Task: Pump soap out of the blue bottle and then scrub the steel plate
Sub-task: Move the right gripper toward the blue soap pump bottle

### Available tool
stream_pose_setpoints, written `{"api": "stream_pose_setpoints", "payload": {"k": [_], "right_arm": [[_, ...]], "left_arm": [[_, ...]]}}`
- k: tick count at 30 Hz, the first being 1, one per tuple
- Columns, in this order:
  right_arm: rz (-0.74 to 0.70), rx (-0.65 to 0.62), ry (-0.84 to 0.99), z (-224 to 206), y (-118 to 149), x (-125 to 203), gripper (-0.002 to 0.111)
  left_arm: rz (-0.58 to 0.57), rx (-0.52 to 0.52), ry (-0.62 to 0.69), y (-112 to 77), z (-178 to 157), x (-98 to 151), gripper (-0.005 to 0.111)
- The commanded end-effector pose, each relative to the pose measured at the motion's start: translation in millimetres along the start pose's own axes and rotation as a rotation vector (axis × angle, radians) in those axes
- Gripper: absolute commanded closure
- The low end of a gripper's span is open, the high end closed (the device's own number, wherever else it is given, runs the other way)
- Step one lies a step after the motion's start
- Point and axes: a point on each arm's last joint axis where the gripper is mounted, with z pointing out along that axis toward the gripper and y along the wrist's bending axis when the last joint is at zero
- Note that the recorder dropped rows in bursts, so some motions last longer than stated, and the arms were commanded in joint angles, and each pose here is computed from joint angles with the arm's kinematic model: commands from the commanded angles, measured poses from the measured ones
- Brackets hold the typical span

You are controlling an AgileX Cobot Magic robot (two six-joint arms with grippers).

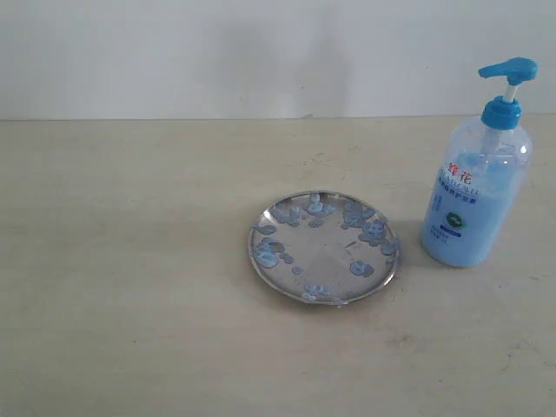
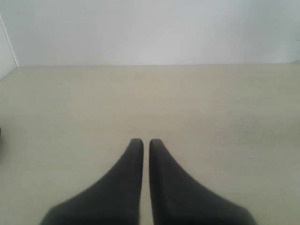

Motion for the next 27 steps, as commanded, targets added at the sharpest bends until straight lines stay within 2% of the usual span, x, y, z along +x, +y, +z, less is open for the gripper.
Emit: {"api": "stream_pose_setpoints", "payload": {"k": [1,5,7,9,12,14,15,16,17,18,19,20,22,24,25,27], "right_arm": [[0.139,-0.007,-0.204,-2.4,-0.6,-18.6,0.108],[0.719,-0.077,-0.467,-10.1,-8.1,-40.0,0.108],[0.877,-0.099,-0.561,-14.0,-12.9,-46.0,0.108],[0.897,-0.1,-0.624,-16.9,-15.6,-49.9,0.108],[0.814,-0.065,-0.7,-20.9,-18.6,-54.5,0.108],[0.697,-0.032,-0.73,-21.8,-18.8,-57.6,0.108],[0.406,-0.019,-0.613,-18.0,-11.3,-74.1,0.106],[0.239,-0.017,-0.533,-14.1,-7.4,-81.0,0.103],[0.038,-0.008,-0.339,4.0,-5.3,-89.6,0.095],[0.012,-0.018,-0.271,16.4,-4.4,-89.7,0.091],[-0.05,-0.062,-0.186,41.4,-0.1,-85.9,0.081],[-0.073,-0.088,-0.171,50.3,2.4,-84.7,0.077],[-0.144,-0.184,-0.111,79.8,11.6,-75.0,0.053],[-0.191,-0.223,-0.044,97.9,15.3,-63.0,0.026],[-0.215,-0.239,-0.03,104.6,16.9,-58.5,0.016],[-0.21,-0.278,-0.044,115.4,21.2,-53.9,0.009]], "left_arm": [[0.005,-0.005,-0.013,0.4,-0.4,-1.7,0.102],[0.005,-0.005,-0.013,0.4,-0.4,-1.7,0.102],[0.005,-0.005,-0.013,0.4,-0.4,-1.7,0.102],[0.005,-0.005,-0.013,0.4,-0.4,-1.7,0.102],[0.005,-0.005,-0.013,0.4,-0.4,-1.7,0.102],[0.005,-0.005,-0.013,0.4,-0.4,-1.7,0.102],[0.005,-0.005,-0.013,0.4,-0.4,-1.7,0.102],[0.005,-0.005,-0.013,0.4,-0.4,-1.7,0.102],[0.005,-0.005,-0.013,0.4,-0.4,-1.7,0.102],[0.005,-0.005,-0.013,0.4,-0.4,-1.7,0.102],[0.005,-0.005,-0.013,0.4,-0.4,-1.7,0.102],[0.005,-0.005,-0.013,0.4,-0.4,-1.7,0.102],[0.005,-0.005,-0.013,0.4,-0.4,-1.7,0.102],[0.005,-0.005,-0.013,0.4,-0.4,-1.7,0.102],[0.005,-0.005,-0.013,0.4,-0.4,-1.7,0.102],[0.005,-0.005,-0.013,0.4,-0.4,-1.7,0.102]]}}
